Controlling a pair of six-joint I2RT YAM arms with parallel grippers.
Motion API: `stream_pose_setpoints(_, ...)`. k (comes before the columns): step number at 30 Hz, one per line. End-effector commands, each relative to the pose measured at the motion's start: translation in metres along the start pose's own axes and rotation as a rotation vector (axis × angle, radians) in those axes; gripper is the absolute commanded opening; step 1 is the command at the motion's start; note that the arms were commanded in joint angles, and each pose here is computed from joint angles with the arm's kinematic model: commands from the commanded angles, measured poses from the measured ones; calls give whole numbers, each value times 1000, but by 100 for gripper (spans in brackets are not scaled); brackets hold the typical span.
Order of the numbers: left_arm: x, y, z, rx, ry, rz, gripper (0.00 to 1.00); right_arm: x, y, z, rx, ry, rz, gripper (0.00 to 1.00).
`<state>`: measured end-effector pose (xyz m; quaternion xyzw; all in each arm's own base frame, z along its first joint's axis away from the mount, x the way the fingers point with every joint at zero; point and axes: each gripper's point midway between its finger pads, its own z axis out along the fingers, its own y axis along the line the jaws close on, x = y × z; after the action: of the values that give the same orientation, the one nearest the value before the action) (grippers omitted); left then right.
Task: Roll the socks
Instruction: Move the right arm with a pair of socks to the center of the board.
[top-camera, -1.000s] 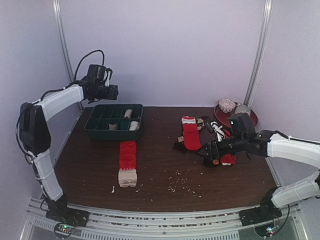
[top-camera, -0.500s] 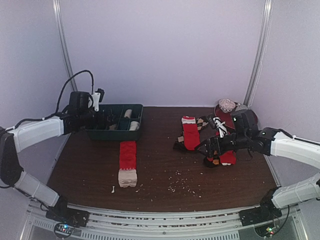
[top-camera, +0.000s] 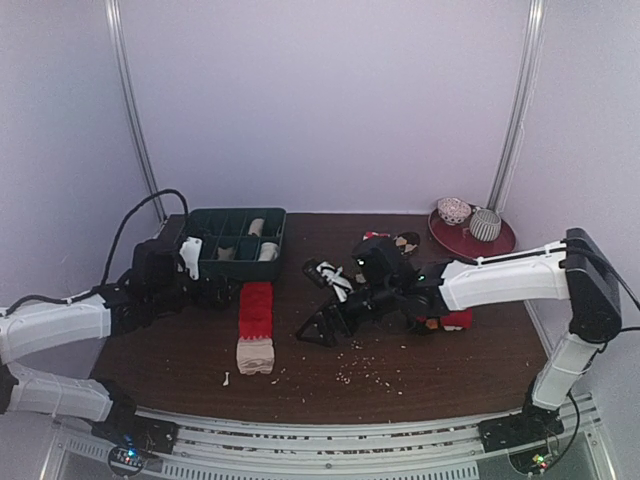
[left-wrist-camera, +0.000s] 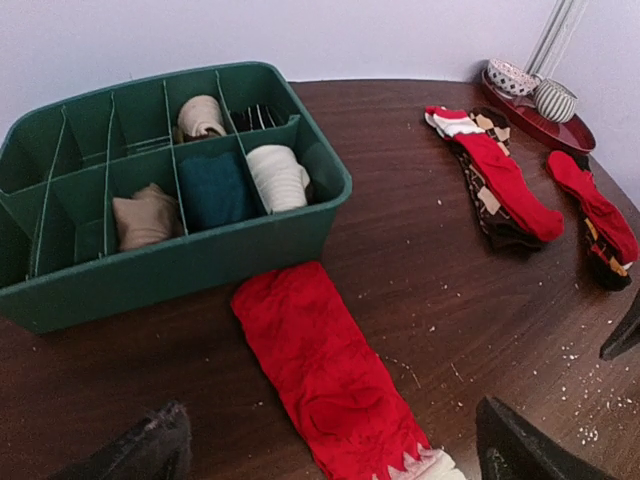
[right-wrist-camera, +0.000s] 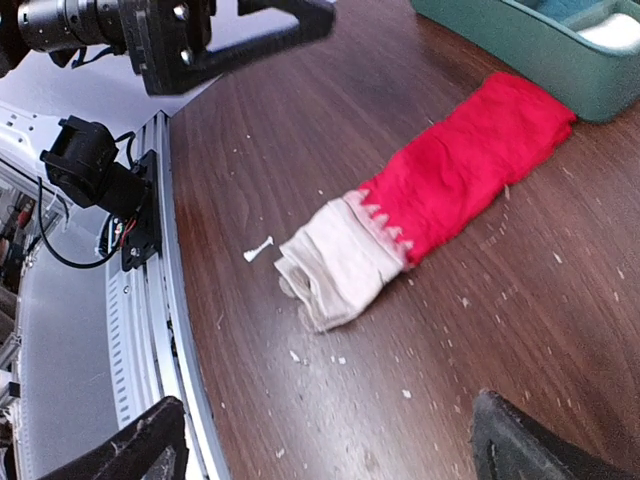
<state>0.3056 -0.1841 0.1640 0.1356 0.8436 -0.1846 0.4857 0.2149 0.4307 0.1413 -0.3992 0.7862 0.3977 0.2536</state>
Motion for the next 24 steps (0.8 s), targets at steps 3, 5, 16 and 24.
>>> stream_pose_setpoints(3, 16, 17, -11, -100, -65, -116, 97, -8, 21, 60, 32, 66, -273, 88)
stream_pose_setpoints(5, 25, 26, -14, -137, -61, -169, 94, -8, 23, 74, -2, 64, -306, 84)
stream_pose_setpoints(16, 57, 53, -14, -293, 16, -246, 91, -9, 15, 140, -87, 114, -345, 61)
stream_pose_setpoints(24, 53, 45, -11, -243, 10, -222, 93, -10, -29, 159, 89, 117, -369, 56)
